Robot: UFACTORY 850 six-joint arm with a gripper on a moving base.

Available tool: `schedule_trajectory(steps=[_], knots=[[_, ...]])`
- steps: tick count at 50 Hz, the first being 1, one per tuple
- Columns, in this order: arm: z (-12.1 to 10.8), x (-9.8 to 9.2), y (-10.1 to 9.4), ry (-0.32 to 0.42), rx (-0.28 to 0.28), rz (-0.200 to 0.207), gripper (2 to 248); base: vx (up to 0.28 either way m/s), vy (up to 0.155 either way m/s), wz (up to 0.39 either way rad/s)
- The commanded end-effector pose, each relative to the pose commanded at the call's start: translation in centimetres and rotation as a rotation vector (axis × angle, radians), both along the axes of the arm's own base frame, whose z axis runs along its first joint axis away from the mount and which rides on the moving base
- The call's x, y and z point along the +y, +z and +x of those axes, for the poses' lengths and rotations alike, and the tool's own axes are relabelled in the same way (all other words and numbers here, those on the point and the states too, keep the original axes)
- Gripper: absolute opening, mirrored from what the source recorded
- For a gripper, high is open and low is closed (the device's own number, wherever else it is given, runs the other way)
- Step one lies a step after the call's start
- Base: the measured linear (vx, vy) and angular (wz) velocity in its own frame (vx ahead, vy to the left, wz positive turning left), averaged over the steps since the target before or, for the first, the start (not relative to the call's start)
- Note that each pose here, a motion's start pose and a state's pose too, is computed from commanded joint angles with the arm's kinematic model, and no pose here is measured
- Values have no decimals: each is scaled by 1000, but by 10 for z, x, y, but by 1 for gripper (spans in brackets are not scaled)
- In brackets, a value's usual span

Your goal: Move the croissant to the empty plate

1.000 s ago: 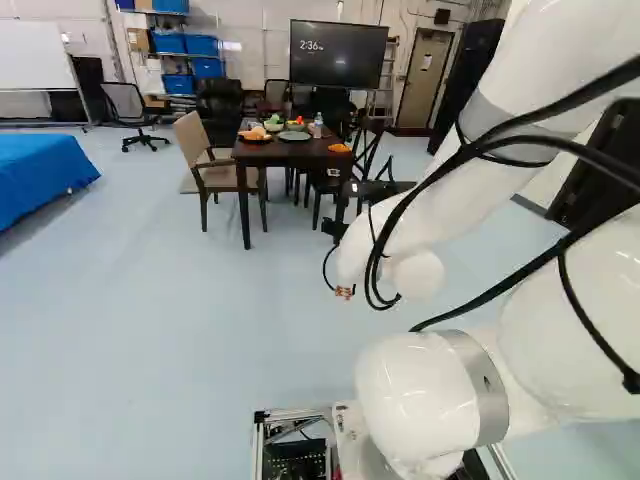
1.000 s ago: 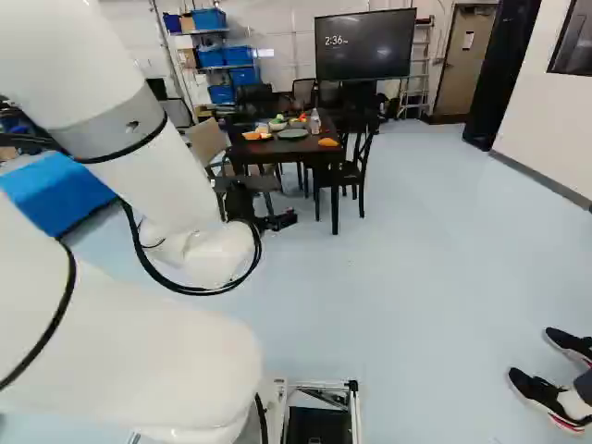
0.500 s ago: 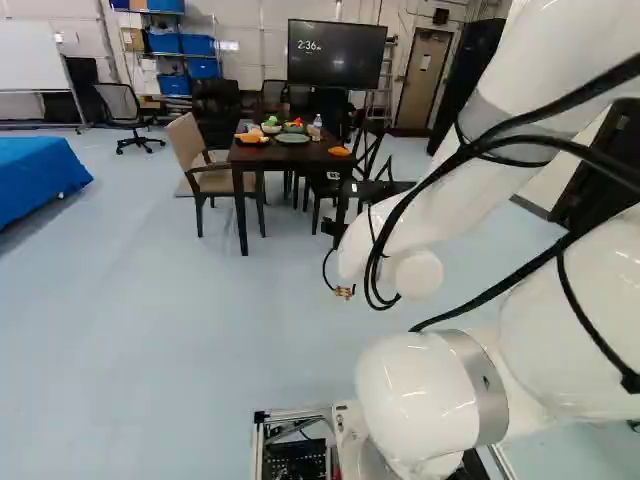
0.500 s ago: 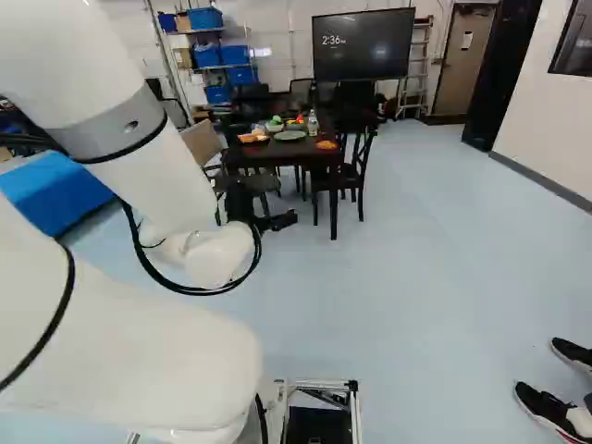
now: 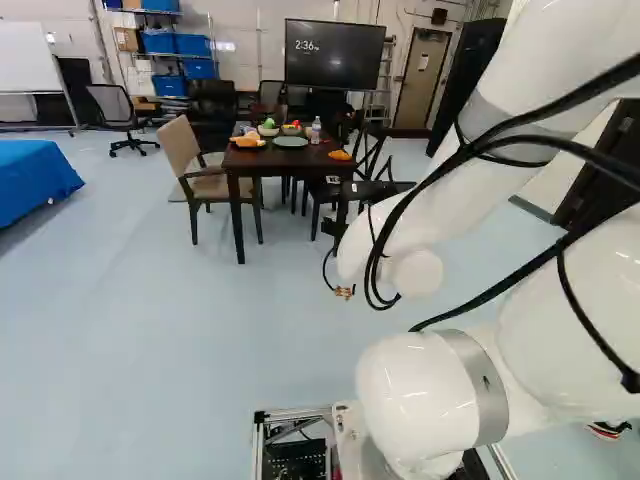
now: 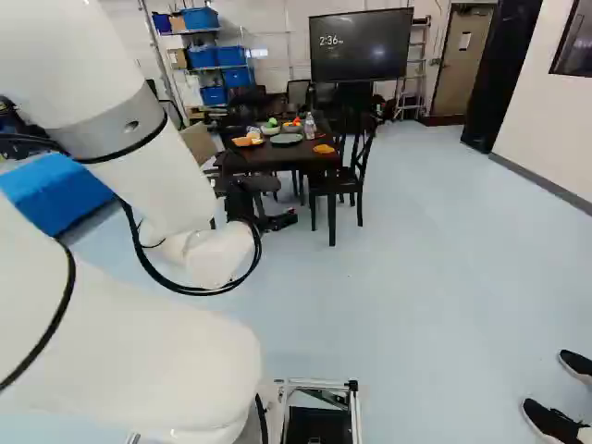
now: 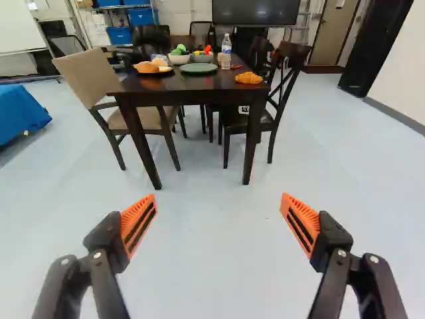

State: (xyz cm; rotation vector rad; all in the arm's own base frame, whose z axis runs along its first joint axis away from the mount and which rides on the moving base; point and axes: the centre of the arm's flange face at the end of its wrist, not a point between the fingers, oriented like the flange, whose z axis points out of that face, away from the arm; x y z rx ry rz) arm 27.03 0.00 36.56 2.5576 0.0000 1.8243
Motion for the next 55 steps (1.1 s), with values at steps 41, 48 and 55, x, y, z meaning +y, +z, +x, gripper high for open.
schedule_trajectory(steps=[41,48,55], knots=[[0,0,0,0,0,0,247,180,-3,-24],[0,0,0,0,0,0,247,201,-4,-25],[0,0,0,0,0,0,247,201,0,-28]])
